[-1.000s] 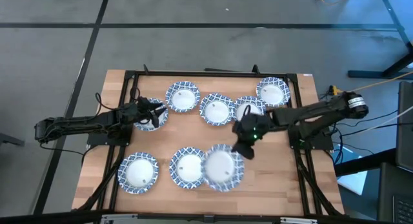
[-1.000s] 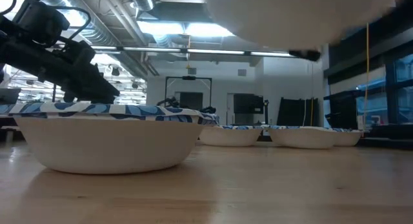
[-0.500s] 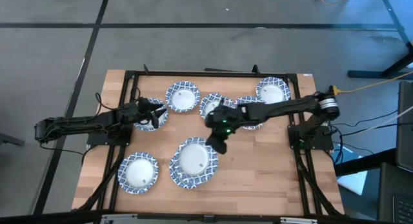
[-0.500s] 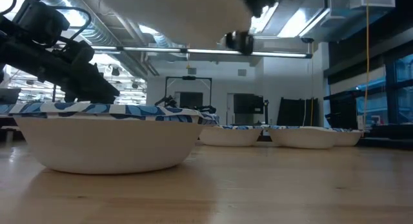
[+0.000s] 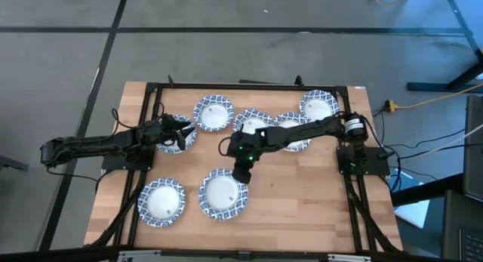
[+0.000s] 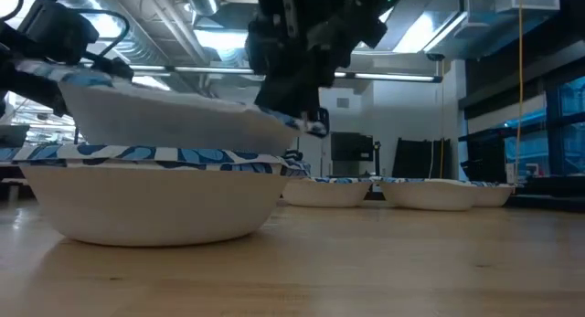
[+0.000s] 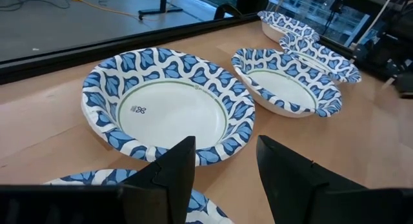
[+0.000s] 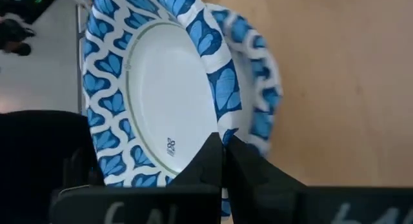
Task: Nest bowls inside each other
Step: Stack the blue patterned bowl on the blue patterned bowl, then stack the blue patterned bowl on the stacked blue patterned bowls
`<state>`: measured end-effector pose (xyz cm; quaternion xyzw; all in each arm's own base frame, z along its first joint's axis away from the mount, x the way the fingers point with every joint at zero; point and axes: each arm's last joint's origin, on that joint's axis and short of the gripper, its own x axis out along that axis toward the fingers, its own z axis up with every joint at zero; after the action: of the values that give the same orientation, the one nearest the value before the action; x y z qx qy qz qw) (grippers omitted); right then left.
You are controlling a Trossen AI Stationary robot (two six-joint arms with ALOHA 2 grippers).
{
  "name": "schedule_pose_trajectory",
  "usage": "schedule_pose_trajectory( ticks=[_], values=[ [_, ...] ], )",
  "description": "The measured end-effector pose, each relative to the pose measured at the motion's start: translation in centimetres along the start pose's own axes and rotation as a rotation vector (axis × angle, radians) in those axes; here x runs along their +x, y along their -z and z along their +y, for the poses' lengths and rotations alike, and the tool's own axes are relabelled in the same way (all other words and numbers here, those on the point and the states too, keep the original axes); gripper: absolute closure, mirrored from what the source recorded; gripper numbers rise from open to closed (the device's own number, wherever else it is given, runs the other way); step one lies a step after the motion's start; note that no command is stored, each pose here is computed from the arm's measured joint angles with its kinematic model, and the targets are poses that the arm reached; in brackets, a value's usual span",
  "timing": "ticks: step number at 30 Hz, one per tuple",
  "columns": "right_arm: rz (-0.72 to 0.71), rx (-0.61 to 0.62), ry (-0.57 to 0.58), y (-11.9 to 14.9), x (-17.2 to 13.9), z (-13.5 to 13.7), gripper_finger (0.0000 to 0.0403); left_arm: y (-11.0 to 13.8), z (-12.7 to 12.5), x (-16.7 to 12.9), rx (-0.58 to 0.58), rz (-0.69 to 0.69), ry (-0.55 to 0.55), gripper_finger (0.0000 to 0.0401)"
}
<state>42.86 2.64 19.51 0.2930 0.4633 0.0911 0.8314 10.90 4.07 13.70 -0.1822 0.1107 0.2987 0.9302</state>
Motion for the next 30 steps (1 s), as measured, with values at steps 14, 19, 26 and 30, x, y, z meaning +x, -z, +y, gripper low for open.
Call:
schedule_pose_trajectory(
  ticks=[14, 19, 26, 30],
  values=[
    [-0.009, 0.009, 0.007, -0.25, -0.02, -0.54, 0.0352, 0.0, 0.0, 0.0, 0.0, 0.0, 0.0, 0.0241],
    [-0.008, 0.012, 0.008, -0.25, -0.02, -0.55, 0.0316, 0.0, 0.0, 0.0, 0.0, 0.0, 0.0, 0.0241],
    [-0.013, 0.018, 0.04, -0.3, -0.22, -0.9, 0.0277, 0.0, 0.0, 0.0, 0.0, 0.0, 0.0, 0.0241],
    [-0.05, -0.016, 0.003, -0.87, -0.45, -0.89, 0.0275, 0.0, 0.0, 0.0, 0.0, 0.0, 0.0, 0.0241]
  ],
)
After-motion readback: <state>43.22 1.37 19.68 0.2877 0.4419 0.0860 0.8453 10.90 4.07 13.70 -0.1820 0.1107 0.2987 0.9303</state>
